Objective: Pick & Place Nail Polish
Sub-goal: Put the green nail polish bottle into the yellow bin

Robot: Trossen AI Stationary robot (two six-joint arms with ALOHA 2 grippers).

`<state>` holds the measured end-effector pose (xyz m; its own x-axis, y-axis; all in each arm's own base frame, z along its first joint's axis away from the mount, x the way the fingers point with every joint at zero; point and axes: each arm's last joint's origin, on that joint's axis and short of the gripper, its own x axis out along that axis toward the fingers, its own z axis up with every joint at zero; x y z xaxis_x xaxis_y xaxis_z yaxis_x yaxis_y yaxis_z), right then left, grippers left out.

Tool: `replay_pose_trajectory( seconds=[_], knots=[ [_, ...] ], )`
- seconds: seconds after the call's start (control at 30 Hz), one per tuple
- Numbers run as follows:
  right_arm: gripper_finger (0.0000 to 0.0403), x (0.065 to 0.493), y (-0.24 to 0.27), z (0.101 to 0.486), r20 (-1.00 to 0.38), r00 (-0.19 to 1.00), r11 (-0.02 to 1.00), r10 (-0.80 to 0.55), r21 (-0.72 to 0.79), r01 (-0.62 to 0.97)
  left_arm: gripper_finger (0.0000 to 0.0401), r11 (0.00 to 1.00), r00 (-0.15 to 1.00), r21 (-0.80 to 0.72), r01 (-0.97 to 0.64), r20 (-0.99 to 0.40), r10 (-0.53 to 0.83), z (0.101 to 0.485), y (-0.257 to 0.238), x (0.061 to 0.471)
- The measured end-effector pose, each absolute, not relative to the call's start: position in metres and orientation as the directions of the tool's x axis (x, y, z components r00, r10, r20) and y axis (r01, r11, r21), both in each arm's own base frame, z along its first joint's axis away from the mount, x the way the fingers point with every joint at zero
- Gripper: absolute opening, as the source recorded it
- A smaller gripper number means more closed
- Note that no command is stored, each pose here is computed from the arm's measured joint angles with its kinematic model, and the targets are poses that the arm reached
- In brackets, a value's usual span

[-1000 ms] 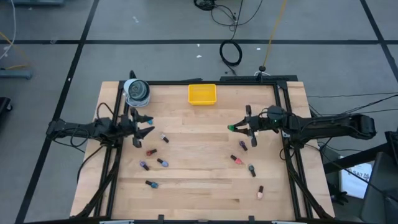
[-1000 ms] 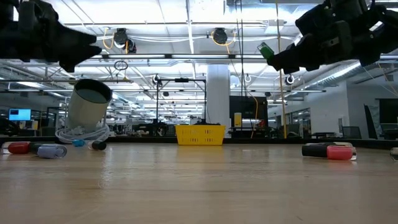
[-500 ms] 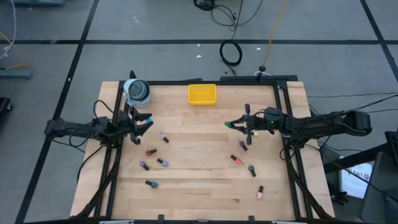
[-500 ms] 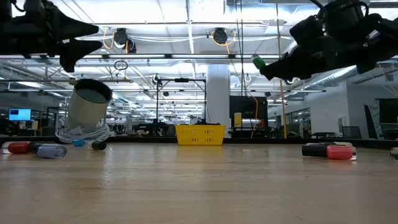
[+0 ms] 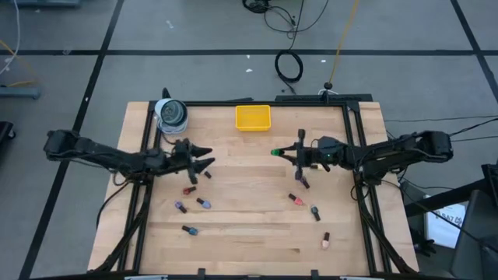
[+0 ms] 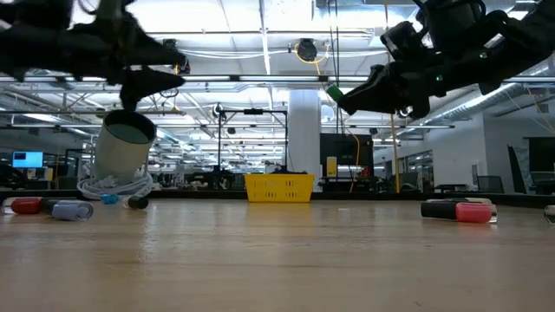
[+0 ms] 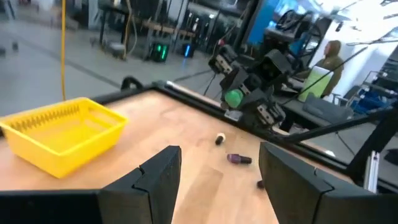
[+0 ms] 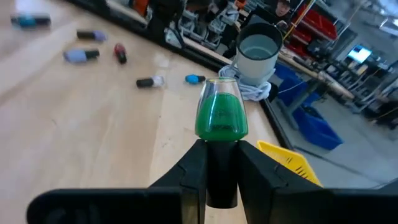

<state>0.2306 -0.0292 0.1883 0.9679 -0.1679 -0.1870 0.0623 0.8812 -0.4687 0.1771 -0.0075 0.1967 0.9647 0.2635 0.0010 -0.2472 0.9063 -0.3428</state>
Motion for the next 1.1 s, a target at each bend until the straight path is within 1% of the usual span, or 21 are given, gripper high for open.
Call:
replay_pose_trajectory(
  seconds=[0.2, 0.33, 0.47, 0.63, 0.73, 0.8, 0.9, 1.03, 1.1],
  knots=[
    [0.0051, 0.236, -0.018, 0.187, -0.197, 0.942, 0.776, -0.273, -0.624, 0.094, 0.0214, 0.883, 0.952, -0.363, -0.296, -0.04, 0.303, 0.217, -0.003, 0.229],
    [0.0051, 0.239, -0.01, 0.194, -0.164, 0.919, 0.664, -0.358, -0.737, 0.128, 0.0214, 0.869, 0.942, -0.371, -0.328, -0.064, 0.328, 0.223, 0.003, 0.266],
    [0.0051, 0.243, -0.004, 0.203, -0.13, 0.902, 0.555, -0.412, -0.821, 0.135, 0.0214, 0.864, 0.936, -0.367, -0.346, -0.08, 0.342, 0.225, 0.009, 0.3],
    [0.0051, 0.243, 0.0, 0.206, -0.119, 0.873, 0.52, -0.474, -0.837, 0.169, 0.0214, 0.883, 0.967, -0.396, -0.254, -0.088, 0.239, 0.225, 0.013, 0.341],
    [0.0051, 0.242, 0.004, 0.205, -0.122, 0.868, 0.515, -0.481, -0.841, 0.167, 0.0214, 0.895, 0.981, -0.401, -0.196, -0.087, 0.176, 0.224, 0.012, 0.364],
    [0.0051, 0.242, 0.007, 0.203, -0.137, 0.863, 0.509, -0.486, -0.847, 0.153, 0.0214, 0.897, 0.981, -0.398, -0.194, -0.09, 0.172, 0.222, 0.013, 0.377],
    [0.0051, 0.24, 0.009, 0.202, -0.14, 0.832, 0.488, -0.537, -0.856, 0.172, 0.0214, 0.897, 0.98, -0.395, -0.199, -0.08, 0.182, 0.223, 0.014, 0.391],
    [0.0051, 0.238, 0.011, 0.201, -0.141, 0.792, 0.461, -0.594, -0.867, 0.191, 0.0214, 0.908, 0.976, -0.36, -0.215, -0.088, 0.197, 0.223, 0.015, 0.401],
    [0.0051, 0.238, 0.013, 0.201, -0.14, 0.789, 0.455, -0.599, -0.87, 0.191, 0.0214, 0.91, 0.974, -0.347, -0.226, -0.099, 0.203, 0.224, 0.015, 0.402]
  ],
)
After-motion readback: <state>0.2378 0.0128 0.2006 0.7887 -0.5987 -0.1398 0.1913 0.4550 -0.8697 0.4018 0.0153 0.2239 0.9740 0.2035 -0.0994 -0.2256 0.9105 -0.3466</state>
